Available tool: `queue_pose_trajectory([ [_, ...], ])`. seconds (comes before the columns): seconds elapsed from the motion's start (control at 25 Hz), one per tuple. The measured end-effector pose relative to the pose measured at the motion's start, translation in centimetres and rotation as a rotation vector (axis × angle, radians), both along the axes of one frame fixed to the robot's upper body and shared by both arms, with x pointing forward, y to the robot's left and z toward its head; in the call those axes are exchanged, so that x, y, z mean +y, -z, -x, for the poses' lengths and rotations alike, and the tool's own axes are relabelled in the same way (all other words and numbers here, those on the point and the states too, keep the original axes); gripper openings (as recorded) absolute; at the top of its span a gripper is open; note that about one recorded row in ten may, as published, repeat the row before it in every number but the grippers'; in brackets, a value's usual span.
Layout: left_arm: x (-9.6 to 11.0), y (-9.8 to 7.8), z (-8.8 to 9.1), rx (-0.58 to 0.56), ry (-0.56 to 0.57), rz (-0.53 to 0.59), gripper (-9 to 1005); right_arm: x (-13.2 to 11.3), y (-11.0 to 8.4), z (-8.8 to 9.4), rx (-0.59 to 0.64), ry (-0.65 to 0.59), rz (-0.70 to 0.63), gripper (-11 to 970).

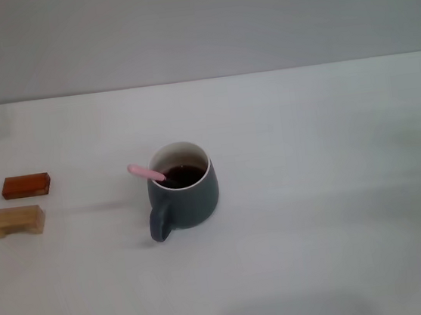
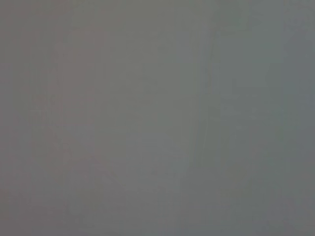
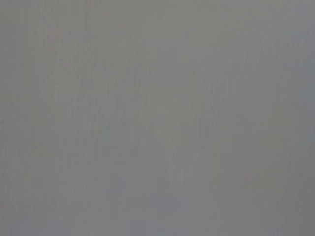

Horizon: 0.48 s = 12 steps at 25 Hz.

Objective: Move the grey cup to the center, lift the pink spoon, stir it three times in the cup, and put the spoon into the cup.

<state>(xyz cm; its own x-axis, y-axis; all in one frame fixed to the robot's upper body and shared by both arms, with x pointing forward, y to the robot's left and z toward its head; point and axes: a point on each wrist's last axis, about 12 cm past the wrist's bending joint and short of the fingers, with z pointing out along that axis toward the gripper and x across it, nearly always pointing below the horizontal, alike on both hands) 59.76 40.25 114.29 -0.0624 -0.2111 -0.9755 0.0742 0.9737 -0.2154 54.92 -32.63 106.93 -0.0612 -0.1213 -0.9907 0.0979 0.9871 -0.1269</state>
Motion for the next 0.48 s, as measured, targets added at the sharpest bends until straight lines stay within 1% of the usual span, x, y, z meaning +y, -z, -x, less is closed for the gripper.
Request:
queue_pose_trajectory([
  [0.12,1.2,1.2,0.5,-0.011,-0.085,0.015,346,0.0,0.1,-0.2,0.004,0.002,0.0,51],
  [0.24,2.1,2.3,1.2,-0.027,-0.137,-0.049,346,-0.1,0.1,-0.3,-0.003,0.008,0.001,51],
  [0.4,2.0,3.6,1.9,-0.044,-0.155,-0.128,346,-1.1,0.2,-0.1,-0.03,0.042,0.009,50],
  [0.48,1.8,4.3,2.3,-0.052,-0.159,-0.134,346,-1.7,0.5,0.1,-0.045,0.07,0.015,50],
])
